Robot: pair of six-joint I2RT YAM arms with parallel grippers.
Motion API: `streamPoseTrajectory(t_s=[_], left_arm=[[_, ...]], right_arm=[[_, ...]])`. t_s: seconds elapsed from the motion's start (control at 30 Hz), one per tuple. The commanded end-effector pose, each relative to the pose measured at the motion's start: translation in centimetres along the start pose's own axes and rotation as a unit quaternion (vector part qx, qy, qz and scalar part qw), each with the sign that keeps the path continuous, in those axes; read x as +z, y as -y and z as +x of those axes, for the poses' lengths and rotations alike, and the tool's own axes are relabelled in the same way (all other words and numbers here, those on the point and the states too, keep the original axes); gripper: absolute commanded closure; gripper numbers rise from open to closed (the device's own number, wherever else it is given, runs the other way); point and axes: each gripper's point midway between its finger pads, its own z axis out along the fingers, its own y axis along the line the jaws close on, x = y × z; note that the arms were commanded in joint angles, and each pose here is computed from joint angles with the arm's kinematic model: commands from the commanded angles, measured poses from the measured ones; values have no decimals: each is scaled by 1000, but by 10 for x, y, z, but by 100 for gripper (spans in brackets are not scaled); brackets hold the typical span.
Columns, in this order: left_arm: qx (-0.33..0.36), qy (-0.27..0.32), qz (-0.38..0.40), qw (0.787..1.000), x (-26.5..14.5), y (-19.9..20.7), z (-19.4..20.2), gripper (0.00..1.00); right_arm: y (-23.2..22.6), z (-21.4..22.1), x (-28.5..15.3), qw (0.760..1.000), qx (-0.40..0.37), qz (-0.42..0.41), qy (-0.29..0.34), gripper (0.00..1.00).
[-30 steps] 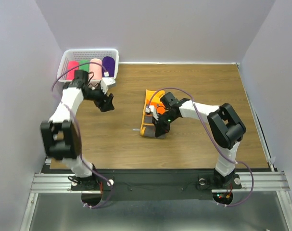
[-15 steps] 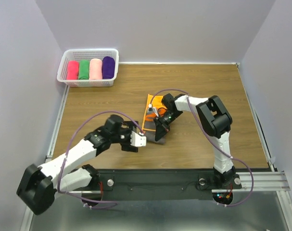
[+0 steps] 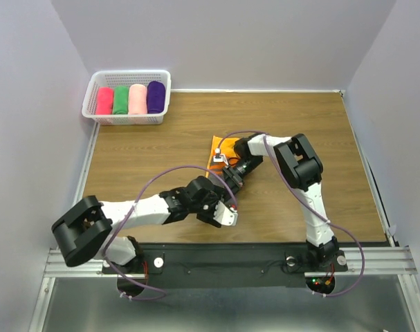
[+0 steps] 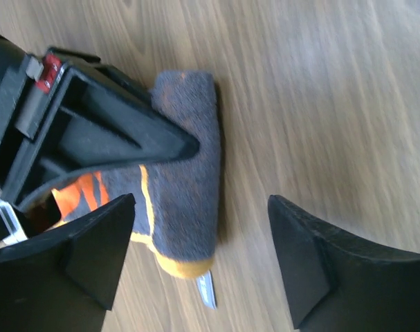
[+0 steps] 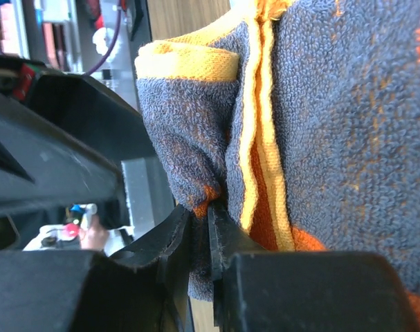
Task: Roll the towels
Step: Roll the towel
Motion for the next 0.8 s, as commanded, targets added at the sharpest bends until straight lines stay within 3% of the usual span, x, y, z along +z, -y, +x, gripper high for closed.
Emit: streamPoseTrajectory(t_s=[0.0, 0.13, 0.27, 0.3, 0.37, 0.4, 0.57, 0.77], left_arm=[[6, -6, -44, 999, 9, -29, -8, 16], [-1, -40, -39, 998, 24, -25, 9, 22], [-21, -73, -4, 997, 32, -9, 24, 40], [-32, -76, 5, 997, 34, -8, 24, 51], [-70, -92, 26, 993, 34, 5, 33, 63], [-85, -89, 45, 991, 34, 13, 33, 65], [-153, -85, 100, 979, 32, 34, 34, 72], [-241, -48, 168, 955, 30, 37, 23, 69]], right_arm=[[-4, 2, -1, 1000, 12, -21, -8, 82], [-7, 2, -1, 999, 15, -29, -9, 81], [-9, 1, -3, 999, 13, -30, -11, 77], [-11, -1, -5, 999, 11, -30, -8, 75], [-10, -6, -12, 1000, 8, -24, 0, 65], [-11, -10, -15, 1000, 3, -22, 5, 63], [-11, -46, -55, 998, -25, 16, 50, 28], [-14, -104, -148, 978, -71, 125, 154, 14]])
